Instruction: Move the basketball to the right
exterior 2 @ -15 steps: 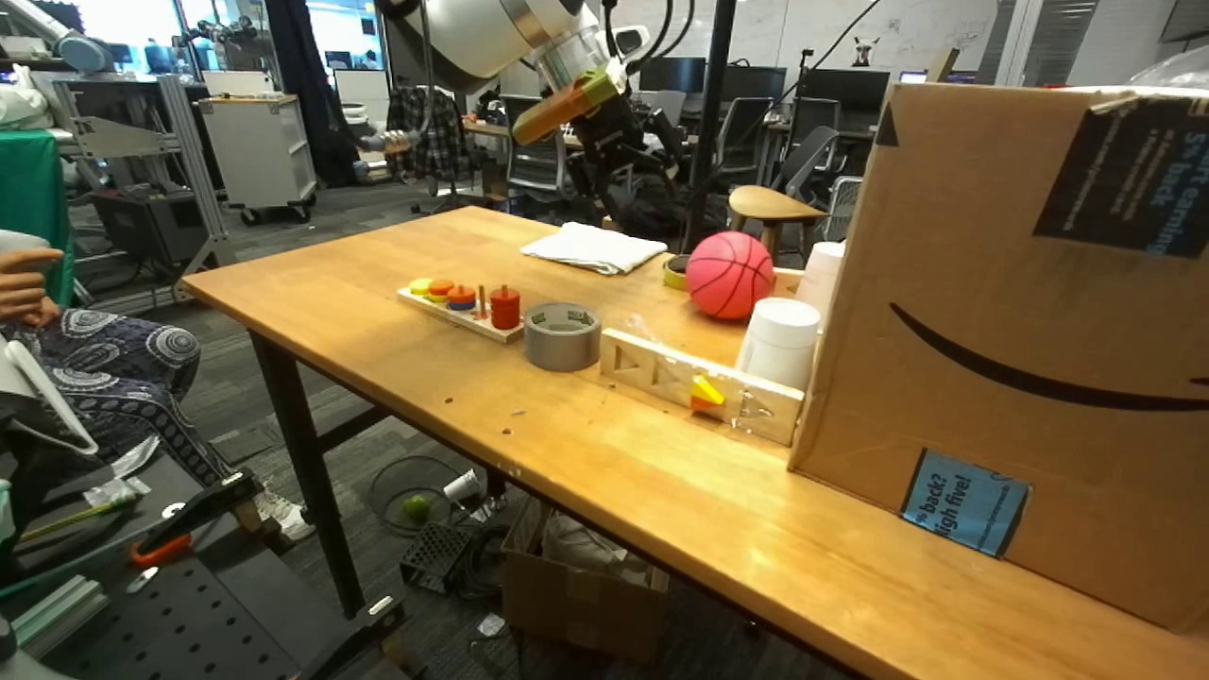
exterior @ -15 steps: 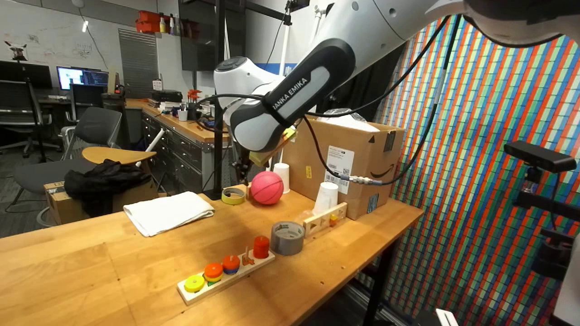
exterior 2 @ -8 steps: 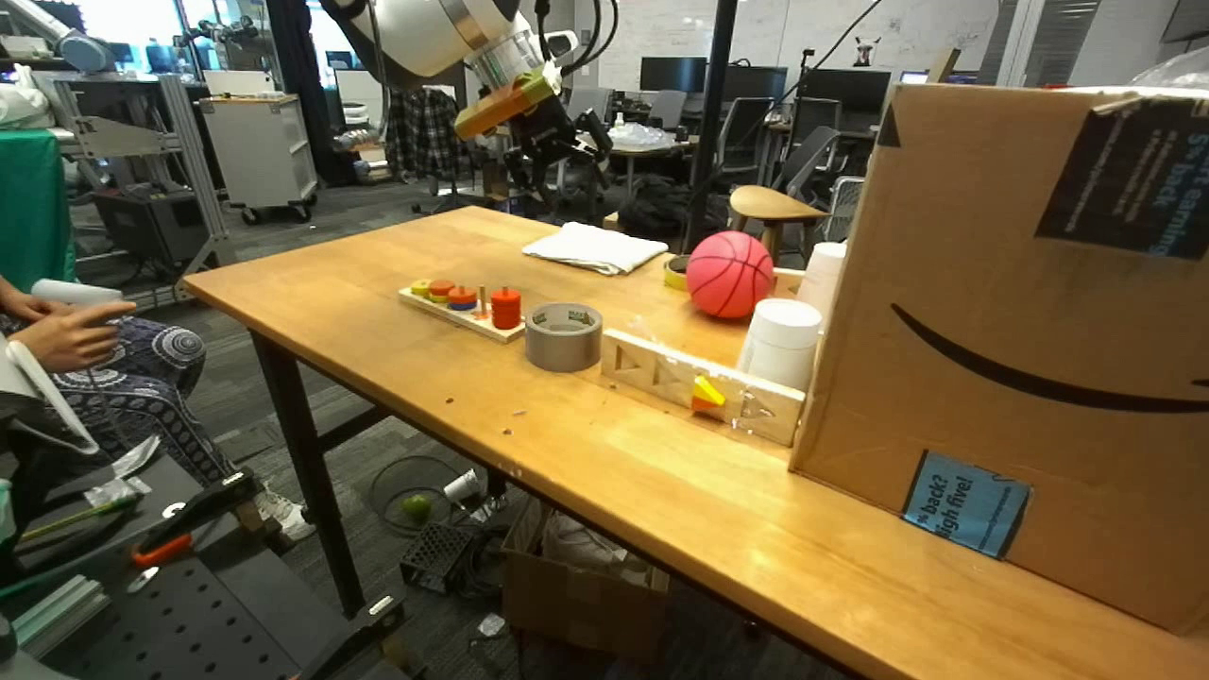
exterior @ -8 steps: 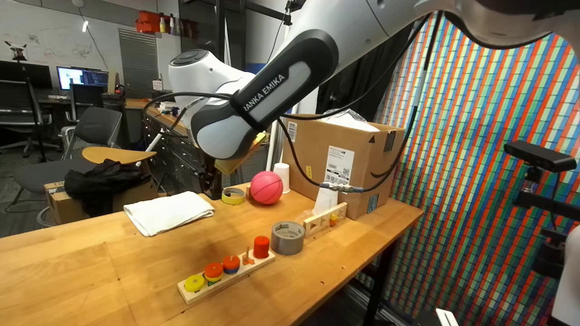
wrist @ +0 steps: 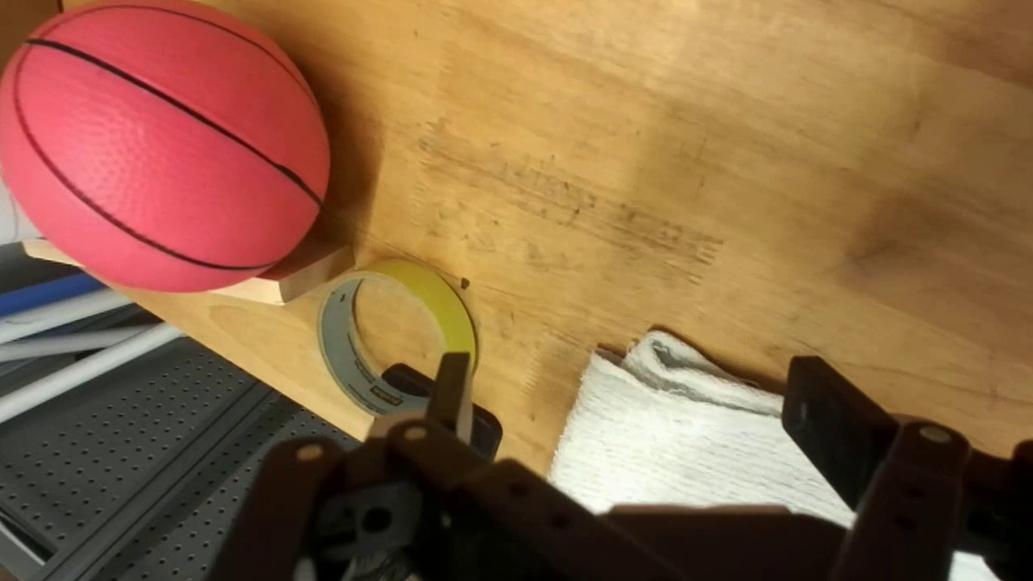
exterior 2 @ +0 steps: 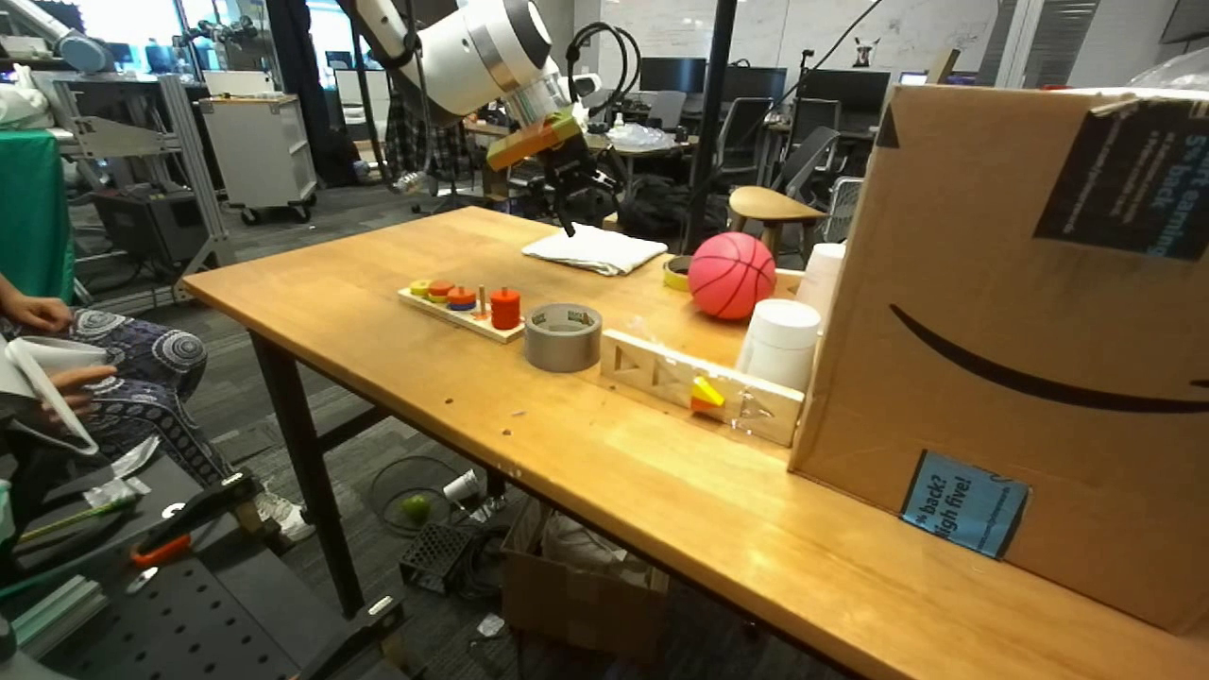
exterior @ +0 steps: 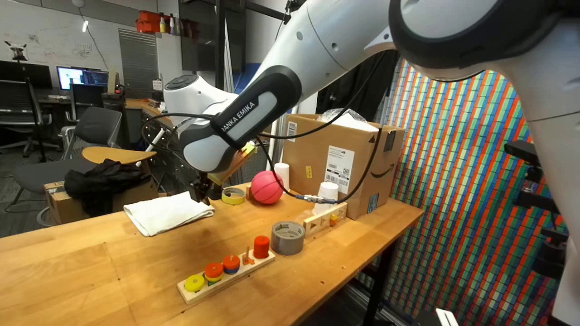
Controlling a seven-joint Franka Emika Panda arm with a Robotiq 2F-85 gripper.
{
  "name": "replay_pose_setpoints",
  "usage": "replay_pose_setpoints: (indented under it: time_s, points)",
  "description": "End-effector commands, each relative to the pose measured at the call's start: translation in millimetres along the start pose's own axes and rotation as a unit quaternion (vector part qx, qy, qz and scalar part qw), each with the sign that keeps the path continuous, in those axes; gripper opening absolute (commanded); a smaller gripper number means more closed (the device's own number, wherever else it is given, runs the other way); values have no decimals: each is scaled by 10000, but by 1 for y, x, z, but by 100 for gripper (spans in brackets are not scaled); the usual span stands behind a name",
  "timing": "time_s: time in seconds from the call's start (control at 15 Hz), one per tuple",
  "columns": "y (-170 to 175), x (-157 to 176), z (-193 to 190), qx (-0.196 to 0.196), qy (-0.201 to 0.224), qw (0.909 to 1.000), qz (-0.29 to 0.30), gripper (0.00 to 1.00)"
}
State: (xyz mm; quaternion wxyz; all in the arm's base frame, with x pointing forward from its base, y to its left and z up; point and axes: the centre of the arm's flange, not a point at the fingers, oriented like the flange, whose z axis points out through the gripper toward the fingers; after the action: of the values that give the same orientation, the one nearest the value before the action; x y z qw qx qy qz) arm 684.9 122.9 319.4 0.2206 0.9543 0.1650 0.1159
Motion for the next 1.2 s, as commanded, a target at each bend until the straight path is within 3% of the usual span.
replay_pose_setpoints:
  time_s: [0.0, 0.4, 0.67, 0.93, 1.13]
  points:
    - [33, 27, 31, 43, -200, 9997, 138, 100]
    - [86, -4, 90, 137, -644, 9959, 620, 100]
    - [130, -40, 102, 86, -818, 9911, 1048, 100]
    - [192, -95, 81, -568, -947, 9845, 1365, 100]
    - [234, -159, 74, -1133, -1295, 9723, 1584, 100]
